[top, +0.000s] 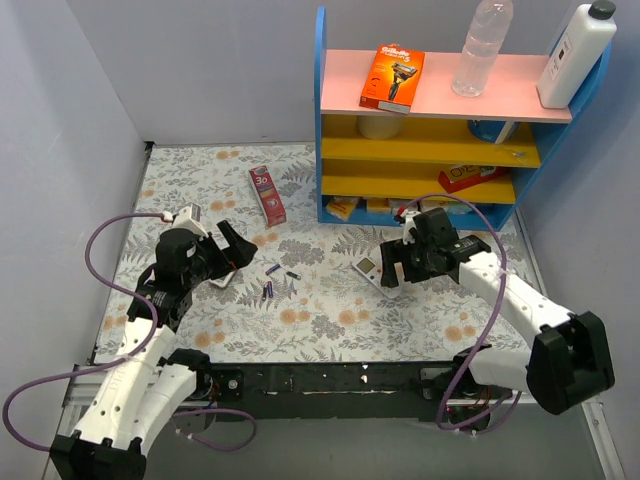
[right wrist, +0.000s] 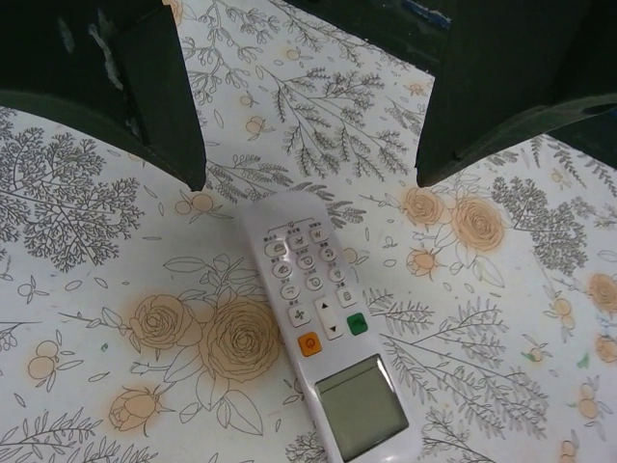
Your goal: Load the batteries into the remote control
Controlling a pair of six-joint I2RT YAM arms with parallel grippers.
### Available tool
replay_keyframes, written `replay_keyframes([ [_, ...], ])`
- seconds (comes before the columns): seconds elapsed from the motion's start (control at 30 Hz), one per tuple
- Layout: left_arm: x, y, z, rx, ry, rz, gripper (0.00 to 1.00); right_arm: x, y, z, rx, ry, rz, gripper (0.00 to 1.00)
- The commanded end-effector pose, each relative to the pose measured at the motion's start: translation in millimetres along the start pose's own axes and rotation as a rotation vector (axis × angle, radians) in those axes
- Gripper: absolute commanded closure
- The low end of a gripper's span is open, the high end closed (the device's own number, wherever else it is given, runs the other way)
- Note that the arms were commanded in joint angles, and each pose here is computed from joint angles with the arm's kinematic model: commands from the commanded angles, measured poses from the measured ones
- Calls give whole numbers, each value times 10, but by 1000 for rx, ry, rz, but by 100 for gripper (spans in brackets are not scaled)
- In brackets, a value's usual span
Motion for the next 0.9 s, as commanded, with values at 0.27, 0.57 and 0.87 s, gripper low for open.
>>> replay_keyframes([
  [0.27,-146,-283,-10,101,-42,-135,2,485,-109,69,-91,87,-65,4],
  [0.57,-72,-335,-29,89,-31,-157,2,756,39,-41,-224,180,-115,5],
  [0.87,50,-382,-47,38,-23,-184,2,913,180,-90,-293,209,-129,28],
])
Point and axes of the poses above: each gripper's point midway between its finger pads, its own x axis out along the fingers, its own y axis along the line the jaws close on, z = x × y, the point moved 3 cm from there along -x, back along the fingers, and after that the axes turned 1 degree about -x, right-handed, at the moved point
